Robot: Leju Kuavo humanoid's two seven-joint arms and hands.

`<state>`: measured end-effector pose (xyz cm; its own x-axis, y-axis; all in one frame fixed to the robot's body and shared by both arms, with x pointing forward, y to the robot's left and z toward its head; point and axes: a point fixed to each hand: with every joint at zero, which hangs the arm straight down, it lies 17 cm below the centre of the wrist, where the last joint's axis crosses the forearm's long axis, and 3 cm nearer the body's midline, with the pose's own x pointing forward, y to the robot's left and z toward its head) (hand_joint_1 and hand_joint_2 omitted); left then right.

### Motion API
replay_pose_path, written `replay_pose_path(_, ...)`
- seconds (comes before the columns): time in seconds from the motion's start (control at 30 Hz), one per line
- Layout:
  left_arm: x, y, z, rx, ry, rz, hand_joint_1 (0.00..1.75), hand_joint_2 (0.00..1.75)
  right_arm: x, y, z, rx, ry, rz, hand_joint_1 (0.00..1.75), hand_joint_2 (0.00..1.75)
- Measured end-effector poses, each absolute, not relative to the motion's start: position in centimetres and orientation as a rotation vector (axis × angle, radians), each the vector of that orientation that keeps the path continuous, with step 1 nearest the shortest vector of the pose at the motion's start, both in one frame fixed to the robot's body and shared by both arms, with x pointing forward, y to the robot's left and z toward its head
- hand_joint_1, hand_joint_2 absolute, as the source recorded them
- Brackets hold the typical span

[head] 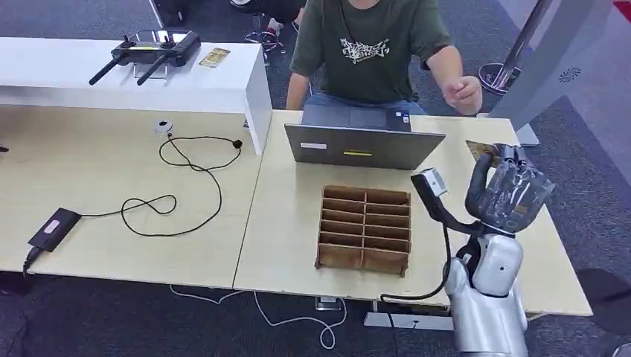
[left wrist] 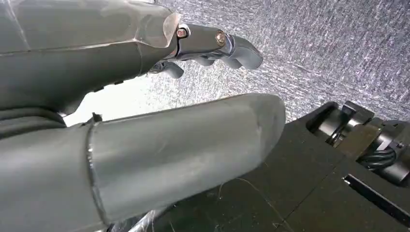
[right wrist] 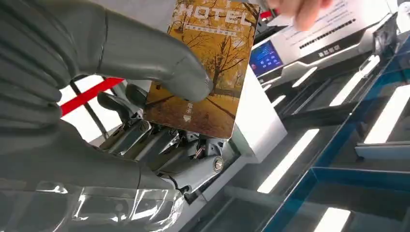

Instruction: Pass the card to the sensor for recognition and then transmit it.

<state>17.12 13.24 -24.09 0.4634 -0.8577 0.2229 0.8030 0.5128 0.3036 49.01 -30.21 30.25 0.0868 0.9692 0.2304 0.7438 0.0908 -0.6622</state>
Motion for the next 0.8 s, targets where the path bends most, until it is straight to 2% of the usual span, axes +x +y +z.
replay_pose_path(0.37, 17.1, 12.3, -23.9, 0.15, -0.372, -1.068, 0.0, 0.0, 52.9, -25.0, 33.2, -1.673, -1.818, 0.54, 1.75, 1.75)
replay_pose_path(0.8, 17.6, 12.0, -23.6, 0.15, -0.376, -1.086, 0.0, 0.0, 56.4, -22.1, 34.0, -1.645, -1.819, 0.63, 1.75, 1.75)
